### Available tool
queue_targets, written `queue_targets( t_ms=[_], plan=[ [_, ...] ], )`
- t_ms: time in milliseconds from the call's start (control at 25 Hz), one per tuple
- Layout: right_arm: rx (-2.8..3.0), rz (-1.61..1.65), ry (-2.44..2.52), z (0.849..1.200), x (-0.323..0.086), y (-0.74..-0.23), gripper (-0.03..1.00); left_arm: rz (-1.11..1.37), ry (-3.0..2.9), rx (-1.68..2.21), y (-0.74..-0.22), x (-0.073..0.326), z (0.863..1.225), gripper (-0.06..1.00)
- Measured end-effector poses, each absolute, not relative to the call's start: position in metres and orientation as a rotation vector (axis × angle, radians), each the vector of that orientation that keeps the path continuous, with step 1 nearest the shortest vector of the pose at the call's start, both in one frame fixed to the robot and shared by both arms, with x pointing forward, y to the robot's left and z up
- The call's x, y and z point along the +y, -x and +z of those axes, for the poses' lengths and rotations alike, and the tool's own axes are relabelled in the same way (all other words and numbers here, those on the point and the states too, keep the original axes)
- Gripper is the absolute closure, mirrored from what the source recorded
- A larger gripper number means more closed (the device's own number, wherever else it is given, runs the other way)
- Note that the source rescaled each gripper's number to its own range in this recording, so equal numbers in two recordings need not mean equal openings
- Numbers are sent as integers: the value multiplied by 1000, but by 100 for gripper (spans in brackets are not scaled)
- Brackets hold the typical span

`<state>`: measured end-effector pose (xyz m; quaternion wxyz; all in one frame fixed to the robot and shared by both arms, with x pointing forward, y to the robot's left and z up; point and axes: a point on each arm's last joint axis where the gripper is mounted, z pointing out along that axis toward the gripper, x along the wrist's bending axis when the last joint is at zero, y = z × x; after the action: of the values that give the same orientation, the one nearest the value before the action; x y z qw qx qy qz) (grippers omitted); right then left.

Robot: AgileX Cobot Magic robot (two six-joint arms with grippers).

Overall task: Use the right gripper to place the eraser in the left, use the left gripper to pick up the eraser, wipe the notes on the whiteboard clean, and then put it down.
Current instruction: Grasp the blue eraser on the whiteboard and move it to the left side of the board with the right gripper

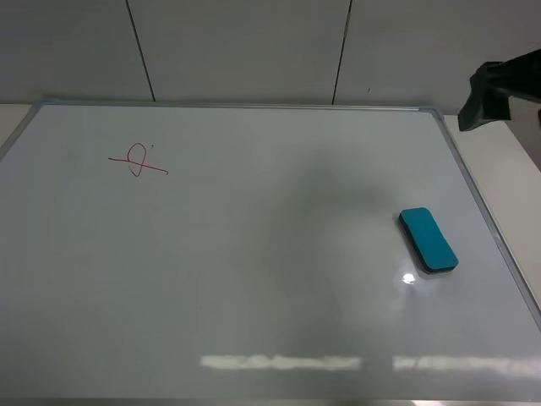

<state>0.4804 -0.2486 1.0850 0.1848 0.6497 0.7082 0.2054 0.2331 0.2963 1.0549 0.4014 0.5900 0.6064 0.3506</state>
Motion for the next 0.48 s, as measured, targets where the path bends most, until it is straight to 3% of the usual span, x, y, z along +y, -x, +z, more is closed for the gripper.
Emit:
queue_targets(
  t_ms=[40,160,240,480],
  plan=[
    [1996,579,-1831,1085,-249,-480,23,886,-1492,1533,-233,296,1055,-6],
    [1996,502,-1975,1067,-236,-492,73,886,-1492,1533,-233,296,1055,-6],
    [1990,390,-2092,1048,-233,-499,91,886,-1492,1533,-233,296,1055,-6],
    [2020,228,-2142,1022,-232,-509,96,886,-1492,1533,-233,296,1055,-6]
  ],
)
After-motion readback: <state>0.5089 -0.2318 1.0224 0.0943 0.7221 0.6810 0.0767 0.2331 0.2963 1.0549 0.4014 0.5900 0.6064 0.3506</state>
